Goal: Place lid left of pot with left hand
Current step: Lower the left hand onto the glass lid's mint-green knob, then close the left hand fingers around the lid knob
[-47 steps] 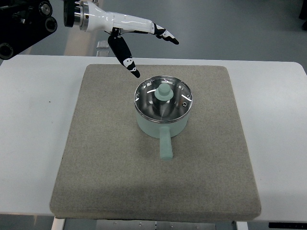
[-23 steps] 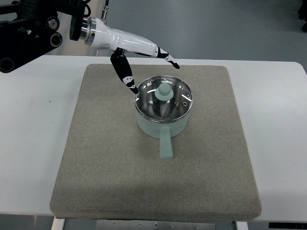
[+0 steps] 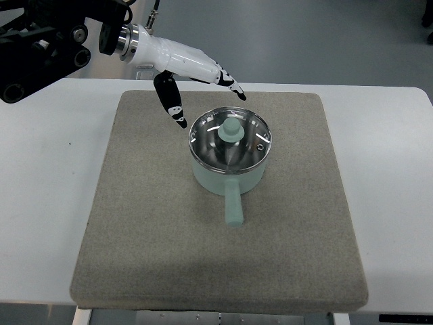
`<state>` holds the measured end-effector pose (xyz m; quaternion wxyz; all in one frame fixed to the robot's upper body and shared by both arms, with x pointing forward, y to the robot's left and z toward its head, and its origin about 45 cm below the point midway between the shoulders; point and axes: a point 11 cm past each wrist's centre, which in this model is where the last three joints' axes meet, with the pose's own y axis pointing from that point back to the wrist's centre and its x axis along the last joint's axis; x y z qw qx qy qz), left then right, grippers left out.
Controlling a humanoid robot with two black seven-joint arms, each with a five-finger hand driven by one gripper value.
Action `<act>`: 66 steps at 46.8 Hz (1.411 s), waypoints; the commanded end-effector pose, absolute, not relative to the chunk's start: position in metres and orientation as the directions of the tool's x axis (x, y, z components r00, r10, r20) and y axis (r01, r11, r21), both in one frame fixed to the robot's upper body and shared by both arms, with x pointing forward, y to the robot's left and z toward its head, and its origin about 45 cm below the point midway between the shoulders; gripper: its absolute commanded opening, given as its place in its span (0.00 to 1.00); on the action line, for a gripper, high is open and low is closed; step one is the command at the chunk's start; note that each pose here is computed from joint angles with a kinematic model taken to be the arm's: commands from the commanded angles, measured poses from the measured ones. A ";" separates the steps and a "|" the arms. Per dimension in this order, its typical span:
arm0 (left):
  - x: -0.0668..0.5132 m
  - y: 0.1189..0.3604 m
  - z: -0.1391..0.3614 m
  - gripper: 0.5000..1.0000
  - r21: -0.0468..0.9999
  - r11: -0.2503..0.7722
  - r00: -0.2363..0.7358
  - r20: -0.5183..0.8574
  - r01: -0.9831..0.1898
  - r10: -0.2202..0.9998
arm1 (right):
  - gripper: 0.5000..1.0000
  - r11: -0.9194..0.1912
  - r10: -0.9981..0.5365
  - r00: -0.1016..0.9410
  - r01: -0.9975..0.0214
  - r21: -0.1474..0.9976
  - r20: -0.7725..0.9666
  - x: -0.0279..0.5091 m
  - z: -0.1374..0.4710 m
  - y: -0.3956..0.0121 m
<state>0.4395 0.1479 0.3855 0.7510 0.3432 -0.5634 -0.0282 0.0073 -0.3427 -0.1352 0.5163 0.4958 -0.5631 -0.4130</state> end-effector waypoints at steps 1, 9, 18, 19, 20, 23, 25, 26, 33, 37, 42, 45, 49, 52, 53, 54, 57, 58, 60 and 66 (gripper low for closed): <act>0.440 0.146 0.383 0.97 0.574 0.741 0.334 0.815 -0.348 -0.474 | 0.84 0.167 -0.985 0.025 -0.132 0.977 0.172 0.007 -0.135 -0.343; 0.441 0.141 0.382 0.97 0.615 0.701 0.268 0.788 -0.360 -0.554 | 0.84 0.167 -0.985 0.025 -0.132 0.977 0.172 0.007 -0.135 -0.343; 0.438 0.133 0.383 0.97 0.642 0.683 0.249 0.766 -0.347 -0.593 | 0.84 0.167 -0.985 0.025 -0.132 0.977 0.172 0.007 -0.135 -0.343; 0.437 0.131 0.383 0.97 0.642 0.686 0.248 0.766 -0.343 -0.593 | 0.84 0.166 -0.985 0.025 -0.132 0.977 0.171 0.007 -0.135 -0.343; 0.437 0.129 0.382 0.97 0.642 0.688 0.248 0.766 -0.340 -0.593 | 0.84 0.167 -0.985 0.025 -0.132 0.977 0.172 0.007 -0.135 -0.343; 0.435 0.121 0.381 0.98 0.640 0.696 0.245 0.768 -0.325 -0.592 | 0.84 0.167 -0.985 0.025 -0.131 0.977 0.172 0.006 -0.135 -0.343; 0.434 0.117 0.379 0.98 0.641 0.699 0.245 0.767 -0.318 -0.593 | 0.84 0.167 -0.985 0.025 -0.132 0.977 0.172 0.007 -0.135 -0.343; 0.434 0.115 0.378 0.98 0.641 0.700 0.244 0.767 -0.315 -0.593 | 0.84 0.167 -0.985 0.025 -0.132 0.977 0.172 0.007 -0.135 -0.343; 0.433 0.105 0.372 0.98 0.643 0.706 0.245 0.766 -0.297 -0.595 | 0.84 0.167 -0.985 0.025 -0.132 0.977 0.172 0.007 -0.135 -0.343; 0.435 0.102 0.370 0.98 0.640 0.708 0.248 0.768 -0.298 -0.590 | 0.84 0.167 -0.985 0.025 -0.132 0.977 0.172 0.007 -0.135 -0.343; 0.440 0.104 0.371 0.99 0.638 0.704 0.257 0.770 -0.312 -0.584 | 0.84 0.167 -0.985 0.025 -0.131 0.977 0.172 0.006 -0.135 -0.343; 0.442 0.106 0.372 0.99 0.632 0.706 0.259 0.775 -0.320 -0.577 | 0.84 0.167 -0.985 0.025 -0.132 0.977 0.172 0.007 -0.135 -0.343; 0.443 0.107 0.372 0.99 0.629 0.706 0.262 0.777 -0.325 -0.572 | 0.84 0.167 -0.985 0.025 -0.132 0.977 0.172 0.007 -0.135 -0.343; 0.443 0.107 0.372 0.99 0.625 0.711 0.265 0.780 -0.323 -0.566 | 0.84 0.167 -0.985 0.025 -0.132 0.977 0.172 0.007 -0.135 -0.343; 0.443 0.107 0.371 0.99 0.624 0.713 0.269 0.782 -0.321 -0.563 | 0.84 0.167 -0.985 0.025 -0.132 0.977 0.172 0.007 -0.135 -0.343; 0.443 0.106 0.371 0.99 0.624 0.714 0.270 0.781 -0.319 -0.562 | 0.84 0.166 -0.985 0.025 -0.132 0.977 0.171 0.007 -0.135 -0.343; 0.443 0.107 0.370 0.99 0.623 0.714 0.274 0.782 -0.319 -0.560 | 0.84 0.167 -0.985 0.025 -0.132 0.977 0.172 0.007 -0.135 -0.343; 0.443 0.107 0.370 0.99 0.623 0.714 0.275 0.782 -0.318 -0.560 | 0.85 0.167 -0.985 0.025 -0.132 0.977 0.172 0.007 -0.135 -0.343; 0.442 0.108 0.366 0.99 0.626 0.714 0.283 0.779 -0.314 -0.559 | 0.84 0.167 -0.985 0.025 -0.132 0.977 0.172 0.007 -0.135 -0.343; 0.440 0.106 0.359 0.99 0.631 0.715 0.292 0.774 -0.301 -0.561 | 0.84 0.167 -0.985 0.025 -0.132 0.977 0.172 0.007 -0.135 -0.343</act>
